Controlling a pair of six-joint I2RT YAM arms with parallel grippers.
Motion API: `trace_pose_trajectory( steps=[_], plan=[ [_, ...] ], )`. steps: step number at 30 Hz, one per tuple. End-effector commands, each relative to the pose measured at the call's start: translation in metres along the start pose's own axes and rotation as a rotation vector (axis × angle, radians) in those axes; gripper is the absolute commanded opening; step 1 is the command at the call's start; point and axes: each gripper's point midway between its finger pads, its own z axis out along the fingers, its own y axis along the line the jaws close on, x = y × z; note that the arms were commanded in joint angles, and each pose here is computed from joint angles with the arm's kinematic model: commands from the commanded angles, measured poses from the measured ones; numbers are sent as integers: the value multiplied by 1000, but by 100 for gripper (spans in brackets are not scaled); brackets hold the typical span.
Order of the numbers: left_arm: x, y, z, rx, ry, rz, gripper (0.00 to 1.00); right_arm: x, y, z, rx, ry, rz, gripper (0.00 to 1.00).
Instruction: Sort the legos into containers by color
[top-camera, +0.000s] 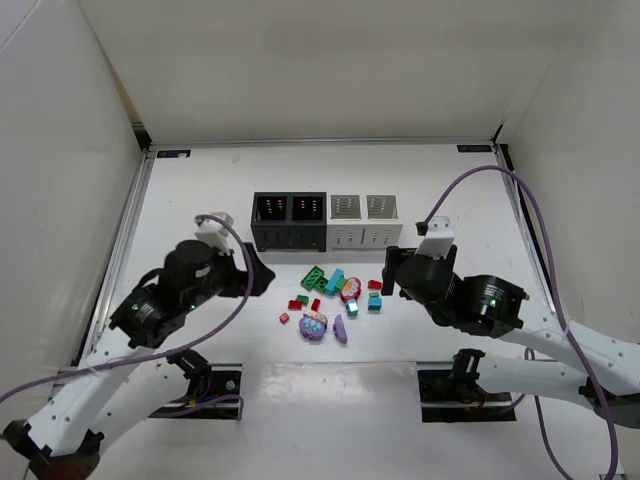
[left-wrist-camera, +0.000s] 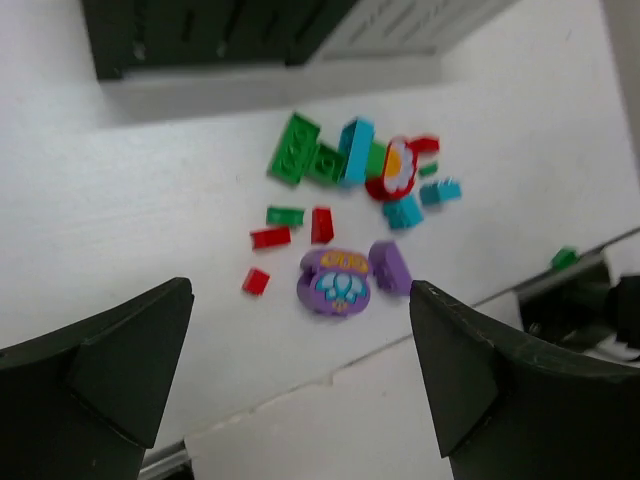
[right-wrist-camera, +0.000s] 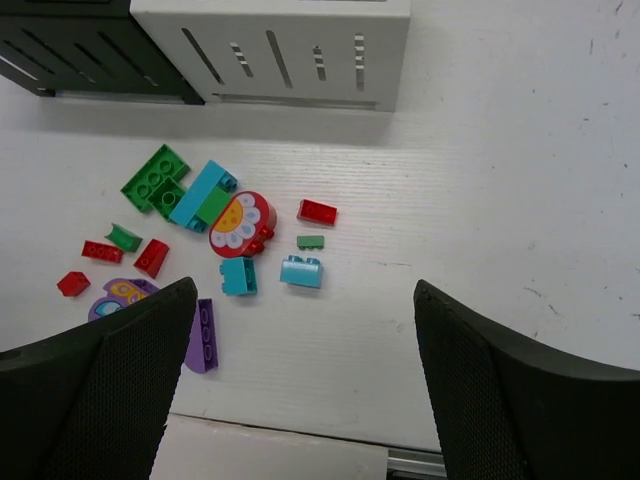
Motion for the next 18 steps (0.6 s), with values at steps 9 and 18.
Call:
trace_pose_trajectory(
  steps=[9, 18],
  plan=[
    [133, -52, 45, -65, 407, 247, 100, -2, -20, 5, -55, 26, 172, 90],
    [171, -60, 95, -182, 461, 410, 100, 20, -10, 12, -200, 125, 134, 90]
  ],
)
